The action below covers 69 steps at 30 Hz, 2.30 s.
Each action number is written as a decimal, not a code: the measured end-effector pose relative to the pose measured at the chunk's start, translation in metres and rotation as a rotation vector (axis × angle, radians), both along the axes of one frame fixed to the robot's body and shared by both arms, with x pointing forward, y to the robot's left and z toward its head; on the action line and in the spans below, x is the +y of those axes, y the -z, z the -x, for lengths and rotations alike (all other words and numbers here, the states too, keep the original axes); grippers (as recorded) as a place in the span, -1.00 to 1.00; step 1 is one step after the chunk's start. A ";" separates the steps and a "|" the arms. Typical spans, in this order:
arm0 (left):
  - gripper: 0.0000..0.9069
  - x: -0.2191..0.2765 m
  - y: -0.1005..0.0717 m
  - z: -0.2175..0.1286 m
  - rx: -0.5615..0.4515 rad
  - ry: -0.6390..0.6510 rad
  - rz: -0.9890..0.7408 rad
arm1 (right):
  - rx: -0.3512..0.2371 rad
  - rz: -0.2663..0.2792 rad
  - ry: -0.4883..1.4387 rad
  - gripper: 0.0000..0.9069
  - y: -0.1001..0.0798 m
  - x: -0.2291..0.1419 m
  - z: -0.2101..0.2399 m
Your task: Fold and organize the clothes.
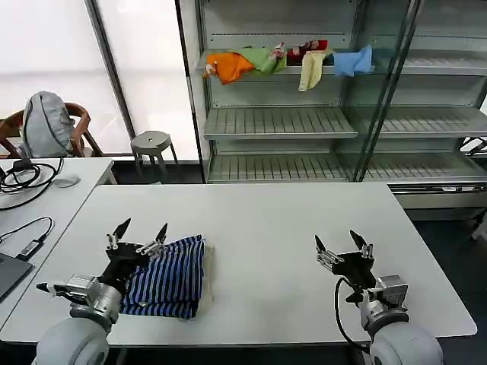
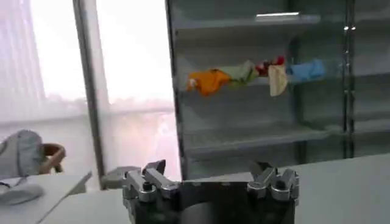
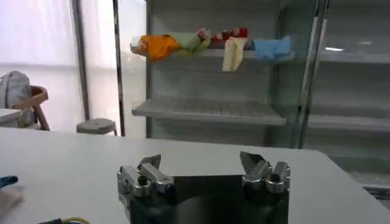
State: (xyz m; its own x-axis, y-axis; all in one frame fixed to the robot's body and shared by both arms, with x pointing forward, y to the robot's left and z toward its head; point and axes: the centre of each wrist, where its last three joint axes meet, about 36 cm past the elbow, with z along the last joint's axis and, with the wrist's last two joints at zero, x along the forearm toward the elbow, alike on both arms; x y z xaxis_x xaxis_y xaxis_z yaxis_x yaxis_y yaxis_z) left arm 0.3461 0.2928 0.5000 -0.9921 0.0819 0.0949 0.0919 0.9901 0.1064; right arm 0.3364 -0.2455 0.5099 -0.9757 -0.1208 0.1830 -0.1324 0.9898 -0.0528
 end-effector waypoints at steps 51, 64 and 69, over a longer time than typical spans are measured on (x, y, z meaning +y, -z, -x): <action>1.00 0.075 0.070 0.007 0.297 -0.129 0.347 | 0.015 0.014 0.005 1.00 0.007 0.001 -0.004; 1.00 0.077 0.089 0.011 0.278 -0.134 0.504 | 0.018 0.017 0.007 1.00 0.008 0.001 -0.002; 1.00 0.077 0.094 0.013 0.282 -0.138 0.531 | 0.020 0.017 0.005 1.00 0.009 0.002 -0.002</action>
